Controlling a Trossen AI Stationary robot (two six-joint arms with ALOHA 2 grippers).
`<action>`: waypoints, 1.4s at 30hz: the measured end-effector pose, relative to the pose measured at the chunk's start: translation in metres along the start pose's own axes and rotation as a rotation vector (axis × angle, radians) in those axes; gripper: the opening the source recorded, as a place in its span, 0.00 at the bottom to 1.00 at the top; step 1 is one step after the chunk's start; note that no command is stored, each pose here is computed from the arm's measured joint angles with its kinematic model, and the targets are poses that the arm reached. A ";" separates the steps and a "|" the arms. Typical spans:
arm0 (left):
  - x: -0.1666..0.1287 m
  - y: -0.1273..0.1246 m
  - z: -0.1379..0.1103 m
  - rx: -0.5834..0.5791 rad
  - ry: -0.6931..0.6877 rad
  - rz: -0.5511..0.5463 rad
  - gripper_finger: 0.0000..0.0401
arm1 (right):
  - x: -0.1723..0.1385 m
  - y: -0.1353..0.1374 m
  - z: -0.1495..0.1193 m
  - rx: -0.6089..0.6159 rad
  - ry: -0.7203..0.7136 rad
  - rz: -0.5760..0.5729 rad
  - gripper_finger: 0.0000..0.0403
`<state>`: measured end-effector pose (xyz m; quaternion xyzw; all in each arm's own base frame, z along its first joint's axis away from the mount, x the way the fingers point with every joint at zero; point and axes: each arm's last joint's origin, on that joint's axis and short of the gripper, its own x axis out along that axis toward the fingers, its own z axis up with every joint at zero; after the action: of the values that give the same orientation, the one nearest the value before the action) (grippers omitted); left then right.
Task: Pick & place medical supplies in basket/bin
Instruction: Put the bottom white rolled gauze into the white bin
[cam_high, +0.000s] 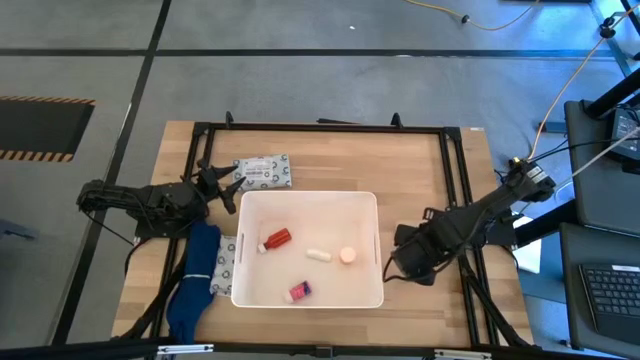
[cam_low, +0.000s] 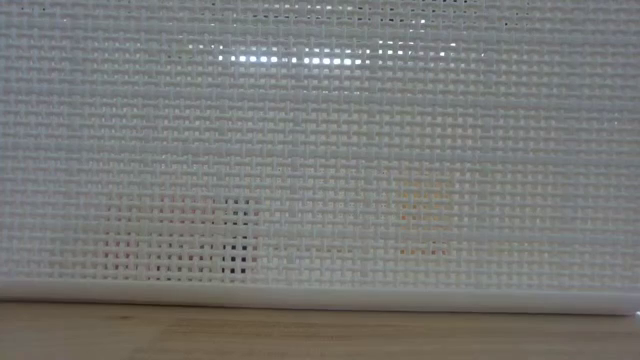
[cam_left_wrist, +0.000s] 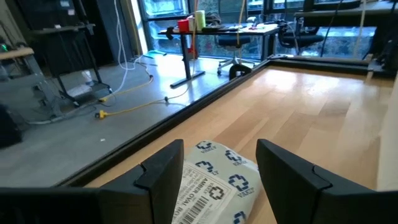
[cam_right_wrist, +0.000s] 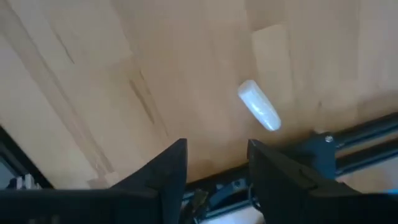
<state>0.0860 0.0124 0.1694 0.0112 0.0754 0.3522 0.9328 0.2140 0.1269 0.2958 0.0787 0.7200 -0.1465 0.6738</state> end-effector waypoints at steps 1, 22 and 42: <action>0.000 0.000 0.000 0.015 0.000 0.001 0.49 | 0.004 0.000 0.001 0.003 0.010 0.001 0.42; 0.000 0.003 0.000 0.108 -0.003 0.106 0.49 | 0.025 -0.002 -0.001 0.057 0.039 -0.058 0.42; 0.000 0.003 0.000 0.021 -0.006 0.102 0.49 | 0.023 -0.015 0.006 -0.288 0.007 -0.151 0.86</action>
<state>0.0840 0.0145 0.1699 0.0258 0.0755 0.3985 0.9137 0.2127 0.1086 0.2739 -0.0725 0.7398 -0.0918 0.6626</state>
